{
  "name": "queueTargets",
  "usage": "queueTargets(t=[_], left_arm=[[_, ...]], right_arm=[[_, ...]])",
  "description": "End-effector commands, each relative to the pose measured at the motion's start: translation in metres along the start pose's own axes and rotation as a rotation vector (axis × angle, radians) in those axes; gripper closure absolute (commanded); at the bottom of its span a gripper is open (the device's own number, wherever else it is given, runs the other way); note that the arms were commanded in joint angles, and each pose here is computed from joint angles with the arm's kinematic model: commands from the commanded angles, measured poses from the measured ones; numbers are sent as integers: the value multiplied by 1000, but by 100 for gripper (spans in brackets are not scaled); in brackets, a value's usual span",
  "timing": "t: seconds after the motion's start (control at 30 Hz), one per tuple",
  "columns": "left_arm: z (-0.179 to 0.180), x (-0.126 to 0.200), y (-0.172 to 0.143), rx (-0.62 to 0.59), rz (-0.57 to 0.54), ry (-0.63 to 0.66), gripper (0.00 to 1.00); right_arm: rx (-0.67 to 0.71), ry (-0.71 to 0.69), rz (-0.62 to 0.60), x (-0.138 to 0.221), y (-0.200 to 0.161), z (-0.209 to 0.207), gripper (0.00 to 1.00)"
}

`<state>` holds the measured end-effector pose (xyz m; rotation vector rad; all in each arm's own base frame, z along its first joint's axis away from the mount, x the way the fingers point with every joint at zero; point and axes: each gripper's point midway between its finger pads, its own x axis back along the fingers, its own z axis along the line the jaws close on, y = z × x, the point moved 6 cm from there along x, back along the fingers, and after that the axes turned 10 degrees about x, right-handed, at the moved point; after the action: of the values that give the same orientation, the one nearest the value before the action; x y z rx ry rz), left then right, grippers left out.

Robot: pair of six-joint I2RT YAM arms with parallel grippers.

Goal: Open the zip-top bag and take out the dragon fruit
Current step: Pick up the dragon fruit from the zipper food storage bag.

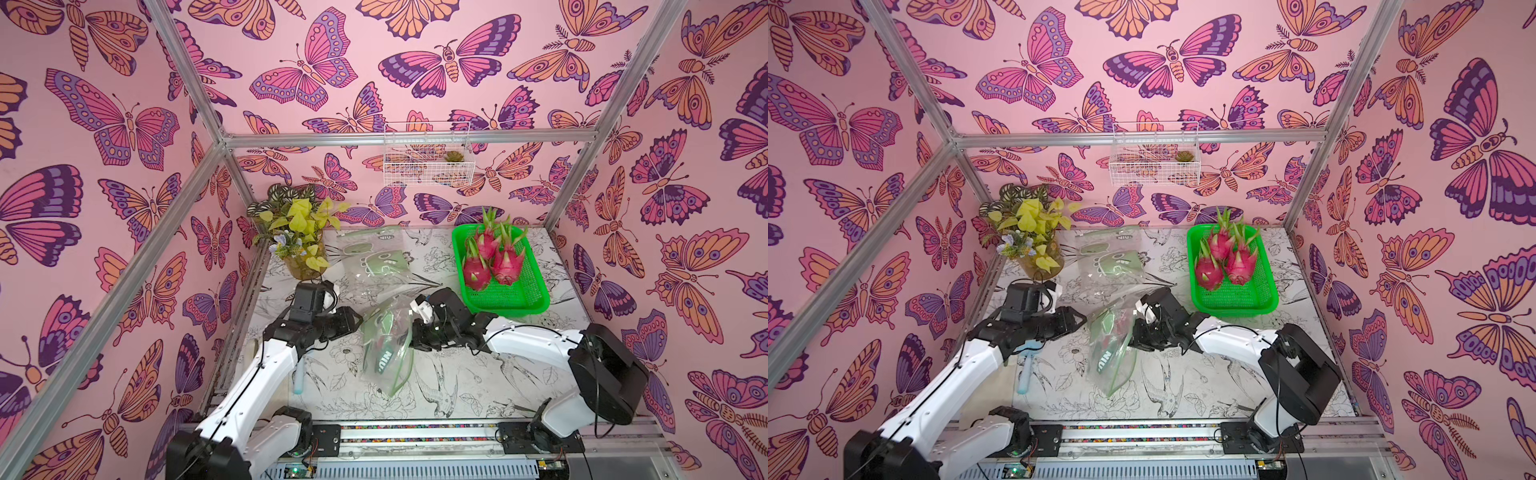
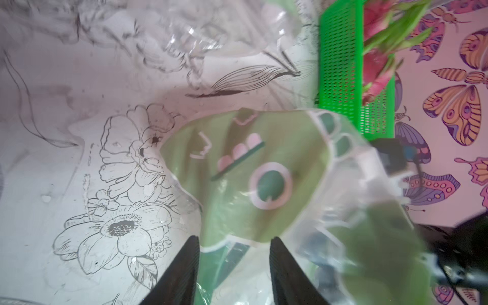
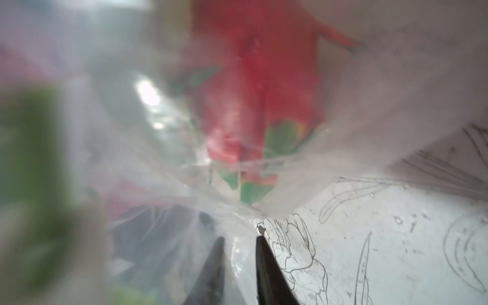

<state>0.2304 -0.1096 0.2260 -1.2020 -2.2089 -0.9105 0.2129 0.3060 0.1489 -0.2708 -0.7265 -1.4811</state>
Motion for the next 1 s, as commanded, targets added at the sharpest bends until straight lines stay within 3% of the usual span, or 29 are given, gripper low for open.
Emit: queueTargets(t=[0.0,0.23,0.43,0.67,0.83,0.97], left_arm=[[-31,34,-9,-106,2,-8,53],[-97,67,-41,-302,64,-163,56],[-116,55,-77,-384,222,-203,57],[-105,40,-80,-396,225,-28,57],[-92,41,-64,-351,116,104,55],[-78,22,-68,-337,160,215,55]], right_arm=[[19,79,-46,6,15,23,88],[6,84,-113,17,38,39,93],[9,113,-142,22,55,55,94],[36,119,-154,27,59,65,95],[71,85,-134,28,49,62,98],[68,99,-130,26,43,59,98]])
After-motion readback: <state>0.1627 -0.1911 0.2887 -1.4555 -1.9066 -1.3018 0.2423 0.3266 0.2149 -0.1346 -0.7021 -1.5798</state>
